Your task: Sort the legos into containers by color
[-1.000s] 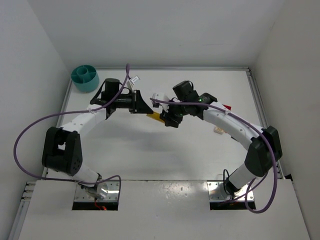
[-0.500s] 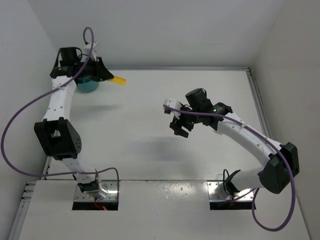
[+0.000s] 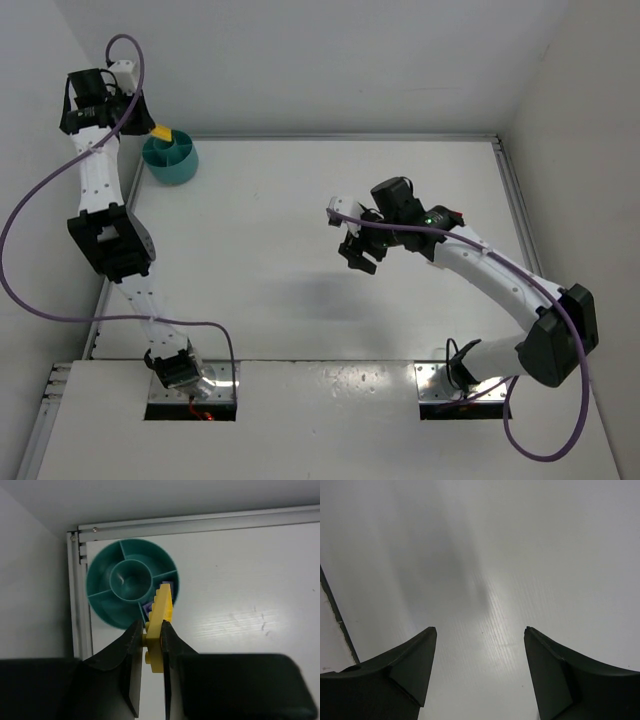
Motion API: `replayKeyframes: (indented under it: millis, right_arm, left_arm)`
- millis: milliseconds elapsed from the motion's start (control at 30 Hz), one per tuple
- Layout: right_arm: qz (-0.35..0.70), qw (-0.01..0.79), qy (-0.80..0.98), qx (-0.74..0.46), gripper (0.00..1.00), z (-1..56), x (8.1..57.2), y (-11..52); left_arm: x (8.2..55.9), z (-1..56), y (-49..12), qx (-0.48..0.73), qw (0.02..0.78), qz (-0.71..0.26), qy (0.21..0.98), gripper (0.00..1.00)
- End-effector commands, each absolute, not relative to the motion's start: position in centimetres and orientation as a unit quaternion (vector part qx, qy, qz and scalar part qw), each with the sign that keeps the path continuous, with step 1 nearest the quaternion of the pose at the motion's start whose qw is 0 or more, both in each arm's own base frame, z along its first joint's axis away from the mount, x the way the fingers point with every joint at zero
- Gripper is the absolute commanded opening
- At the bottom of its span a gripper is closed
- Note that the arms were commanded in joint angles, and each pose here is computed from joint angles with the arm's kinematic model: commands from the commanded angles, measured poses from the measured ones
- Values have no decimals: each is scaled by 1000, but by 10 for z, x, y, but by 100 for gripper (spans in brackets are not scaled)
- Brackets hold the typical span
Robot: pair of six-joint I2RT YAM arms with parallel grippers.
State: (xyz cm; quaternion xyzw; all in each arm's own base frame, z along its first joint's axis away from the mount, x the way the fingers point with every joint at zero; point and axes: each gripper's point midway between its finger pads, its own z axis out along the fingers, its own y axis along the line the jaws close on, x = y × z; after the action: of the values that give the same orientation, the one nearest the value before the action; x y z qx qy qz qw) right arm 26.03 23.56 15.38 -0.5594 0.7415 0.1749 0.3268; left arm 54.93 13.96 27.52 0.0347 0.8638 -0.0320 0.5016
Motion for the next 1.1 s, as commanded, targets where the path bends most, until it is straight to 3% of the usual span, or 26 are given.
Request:
replayKeyframes:
  millis: [0, 367, 1067]
  right_arm:
    - [177, 337, 743, -551, 71, 153, 266, 239]
    - [183, 335, 744, -548, 71, 151, 266, 241]
    - [180, 318, 755, -545, 71, 138, 268, 241]
  left_arm:
    - [562, 289, 173, -19, 523, 0, 852, 4]
    - [573, 281, 203, -37, 527, 67, 846, 4]
    - [596, 239, 201, -38, 517, 47, 854, 7]
